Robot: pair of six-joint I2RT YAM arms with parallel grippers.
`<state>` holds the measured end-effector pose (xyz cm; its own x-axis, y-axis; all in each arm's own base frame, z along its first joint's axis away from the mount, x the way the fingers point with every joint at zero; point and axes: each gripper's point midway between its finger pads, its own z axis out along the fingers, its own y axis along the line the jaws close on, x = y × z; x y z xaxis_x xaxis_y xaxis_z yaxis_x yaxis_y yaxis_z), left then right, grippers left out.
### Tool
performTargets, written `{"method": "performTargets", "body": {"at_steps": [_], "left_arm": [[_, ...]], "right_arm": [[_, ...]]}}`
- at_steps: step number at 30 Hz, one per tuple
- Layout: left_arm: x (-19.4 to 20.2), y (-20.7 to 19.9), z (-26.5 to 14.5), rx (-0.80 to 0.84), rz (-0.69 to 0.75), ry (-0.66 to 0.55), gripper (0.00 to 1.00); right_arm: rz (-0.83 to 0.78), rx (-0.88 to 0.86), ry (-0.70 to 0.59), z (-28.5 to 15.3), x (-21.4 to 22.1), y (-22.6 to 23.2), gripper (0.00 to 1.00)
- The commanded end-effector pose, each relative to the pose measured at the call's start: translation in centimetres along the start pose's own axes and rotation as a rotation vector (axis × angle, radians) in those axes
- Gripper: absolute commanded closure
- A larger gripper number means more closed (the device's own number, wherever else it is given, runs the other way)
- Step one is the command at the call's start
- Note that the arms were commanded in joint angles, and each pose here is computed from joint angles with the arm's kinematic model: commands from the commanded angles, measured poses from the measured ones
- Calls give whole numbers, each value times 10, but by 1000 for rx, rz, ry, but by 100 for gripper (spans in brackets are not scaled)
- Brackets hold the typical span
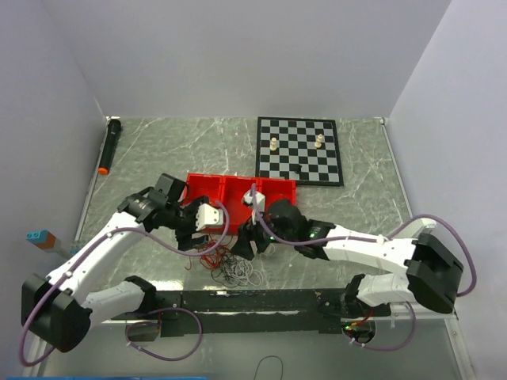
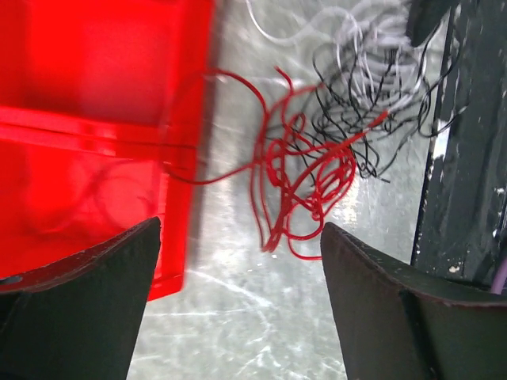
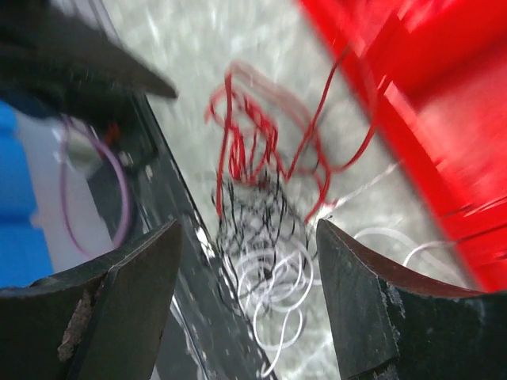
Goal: Untangle the cables
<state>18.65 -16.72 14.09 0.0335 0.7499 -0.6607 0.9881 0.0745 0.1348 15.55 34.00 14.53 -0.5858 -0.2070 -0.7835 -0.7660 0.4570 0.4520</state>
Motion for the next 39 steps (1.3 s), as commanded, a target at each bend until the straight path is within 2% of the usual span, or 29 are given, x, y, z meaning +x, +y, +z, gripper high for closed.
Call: {"method": "performTargets", "body": {"at_steps": [1,3,6,7,12,14,18,20,22,25,29,32,33,34,36,38,39], "left_arm": [[-2,6,13,9,67,-37,16],[0,6,18,23,63,-43,18],[-3,2,22,59,62,-59,20],[-4,0,22,68,65,-63,20],[1,-11,22,102,125,-70,23],[7,-14,23,107,140,-58,28],[18,-14,28,97,154,-31,42],[18,-12,28,77,159,-33,51],[18,-12,30,72,161,-40,53],[16,-12,33,73,153,-47,56],[9,-12,41,86,146,-64,62],[2,-17,45,117,143,-77,61],[-1,-20,44,135,152,-79,59],[-2,-25,43,161,161,-80,55],[-3,-36,40,206,178,-73,26],[2,-40,39,211,179,-58,17],[3,-34,42,174,176,-56,17]], "right_arm": [[-36,17,79,11,22,-5,26],[-28,-7,116,19,31,-2,31],[-10,-34,197,25,46,2,53],[5,-35,227,26,51,1,57],[45,-24,375,15,86,-1,60],[58,3,397,5,96,-5,61],[110,111,436,-16,115,-20,86],[146,196,458,-28,125,-31,92],[182,313,474,-42,136,-47,100],[211,429,487,-61,143,-62,100],[205,466,427,-73,130,-64,100],[194,463,380,-75,113,-64,91],[190,457,368,-75,107,-63,87],[191,453,361,-74,104,-62,79],[189,449,349,-74,99,-63,69],[185,450,334,-73,94,-65,64],[179,446,328,-74,92,-65,62]]}}
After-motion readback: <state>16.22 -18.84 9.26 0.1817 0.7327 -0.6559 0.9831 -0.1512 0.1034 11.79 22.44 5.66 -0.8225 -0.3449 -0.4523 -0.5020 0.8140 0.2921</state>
